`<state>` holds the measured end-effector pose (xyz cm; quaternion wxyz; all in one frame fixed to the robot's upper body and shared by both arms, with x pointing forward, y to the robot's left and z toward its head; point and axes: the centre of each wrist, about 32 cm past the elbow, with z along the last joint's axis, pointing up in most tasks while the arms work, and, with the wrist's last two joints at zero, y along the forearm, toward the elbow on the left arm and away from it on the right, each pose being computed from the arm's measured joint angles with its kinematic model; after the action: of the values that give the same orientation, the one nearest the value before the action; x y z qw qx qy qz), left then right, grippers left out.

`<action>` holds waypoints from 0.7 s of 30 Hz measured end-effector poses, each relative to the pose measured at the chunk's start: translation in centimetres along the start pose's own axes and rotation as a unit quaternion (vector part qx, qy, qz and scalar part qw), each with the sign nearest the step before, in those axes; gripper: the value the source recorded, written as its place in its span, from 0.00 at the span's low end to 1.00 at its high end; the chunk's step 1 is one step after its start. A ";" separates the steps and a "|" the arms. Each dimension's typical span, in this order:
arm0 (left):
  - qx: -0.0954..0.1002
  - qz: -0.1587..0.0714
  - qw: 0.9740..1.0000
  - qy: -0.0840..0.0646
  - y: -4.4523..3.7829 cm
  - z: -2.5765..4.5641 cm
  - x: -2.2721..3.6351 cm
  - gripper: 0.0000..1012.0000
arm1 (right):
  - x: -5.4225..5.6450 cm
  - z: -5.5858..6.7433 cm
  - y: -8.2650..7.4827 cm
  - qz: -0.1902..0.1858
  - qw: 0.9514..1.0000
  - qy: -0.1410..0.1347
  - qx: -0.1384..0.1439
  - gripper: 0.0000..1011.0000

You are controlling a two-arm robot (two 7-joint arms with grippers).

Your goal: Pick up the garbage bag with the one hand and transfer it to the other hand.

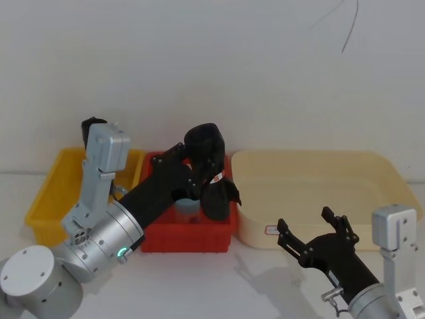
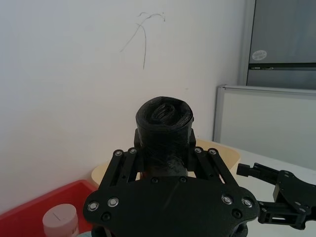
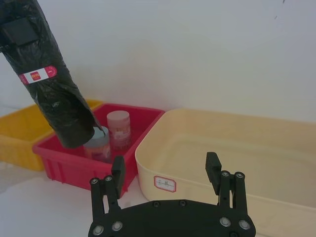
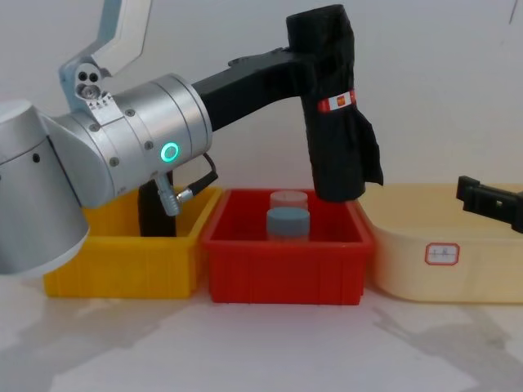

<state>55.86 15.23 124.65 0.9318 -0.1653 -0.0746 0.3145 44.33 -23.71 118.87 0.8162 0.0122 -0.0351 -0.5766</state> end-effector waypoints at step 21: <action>-0.005 0.005 1.000 -0.008 0.10 0.47 0.01 0.42 | 0.0 0.1 0.0 0.005 1.000 -0.002 -0.001 0.99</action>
<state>55.69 15.44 125.06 0.9289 -0.1678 -0.0829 0.3197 44.31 -23.73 118.96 0.8188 0.0099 -0.0366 -0.5728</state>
